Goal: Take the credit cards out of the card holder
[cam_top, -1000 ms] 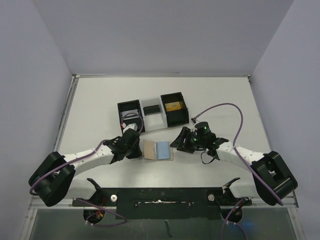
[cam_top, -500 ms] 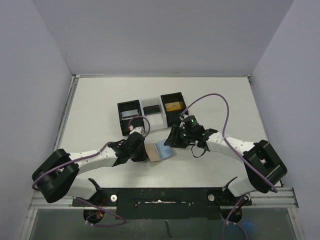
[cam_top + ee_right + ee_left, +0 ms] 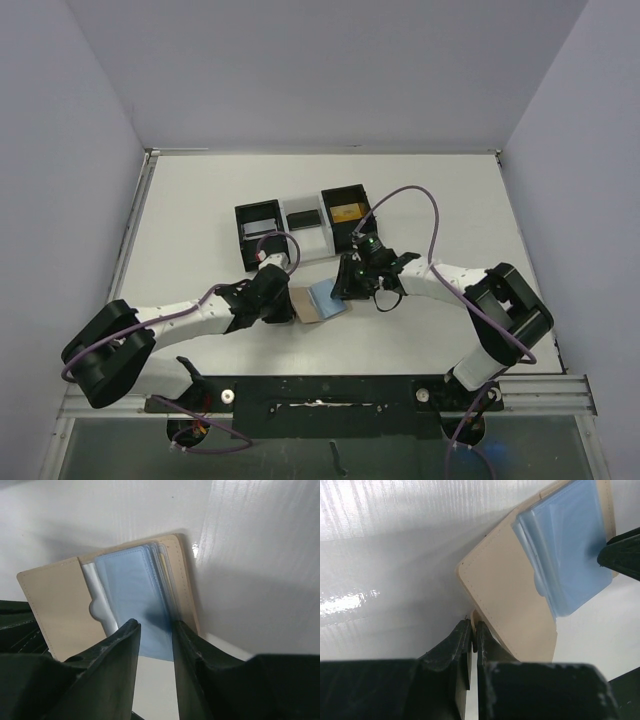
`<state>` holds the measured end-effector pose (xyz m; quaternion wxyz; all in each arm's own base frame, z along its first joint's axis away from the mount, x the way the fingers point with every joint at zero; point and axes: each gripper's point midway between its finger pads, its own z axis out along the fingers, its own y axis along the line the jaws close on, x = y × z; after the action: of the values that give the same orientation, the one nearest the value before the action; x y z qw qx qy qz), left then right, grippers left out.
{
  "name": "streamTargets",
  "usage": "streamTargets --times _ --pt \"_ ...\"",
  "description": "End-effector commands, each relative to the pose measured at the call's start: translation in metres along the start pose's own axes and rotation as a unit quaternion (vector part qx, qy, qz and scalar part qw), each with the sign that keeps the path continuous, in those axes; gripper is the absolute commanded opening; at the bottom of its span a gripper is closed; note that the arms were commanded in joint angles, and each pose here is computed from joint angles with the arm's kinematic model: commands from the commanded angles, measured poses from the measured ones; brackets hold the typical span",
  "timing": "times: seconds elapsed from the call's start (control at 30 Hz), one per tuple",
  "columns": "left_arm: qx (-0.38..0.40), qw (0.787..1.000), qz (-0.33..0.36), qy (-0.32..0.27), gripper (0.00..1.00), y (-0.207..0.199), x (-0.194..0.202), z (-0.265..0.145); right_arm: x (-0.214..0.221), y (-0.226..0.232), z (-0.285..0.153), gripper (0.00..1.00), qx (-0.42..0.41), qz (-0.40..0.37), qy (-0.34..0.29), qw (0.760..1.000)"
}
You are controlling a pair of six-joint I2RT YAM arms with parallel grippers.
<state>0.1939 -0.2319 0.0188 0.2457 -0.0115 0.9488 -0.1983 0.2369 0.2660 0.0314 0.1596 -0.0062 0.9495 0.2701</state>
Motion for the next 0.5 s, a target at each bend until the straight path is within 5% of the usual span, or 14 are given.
streamTargets --times 0.0,0.23,0.47 --pt "0.018 0.999 0.005 -0.030 0.00 -0.014 -0.017 -0.008 -0.014 0.026 -0.005 0.28 -0.025 -0.033 -0.022 0.999" --pt "0.026 0.999 -0.001 -0.027 0.00 -0.017 -0.016 -0.007 -0.012 0.026 -0.007 0.16 0.013 -0.047 -0.025 0.998" --pt "0.025 0.999 -0.001 -0.031 0.00 -0.019 -0.020 -0.010 -0.018 0.047 -0.018 0.17 -0.025 -0.053 -0.041 0.997"
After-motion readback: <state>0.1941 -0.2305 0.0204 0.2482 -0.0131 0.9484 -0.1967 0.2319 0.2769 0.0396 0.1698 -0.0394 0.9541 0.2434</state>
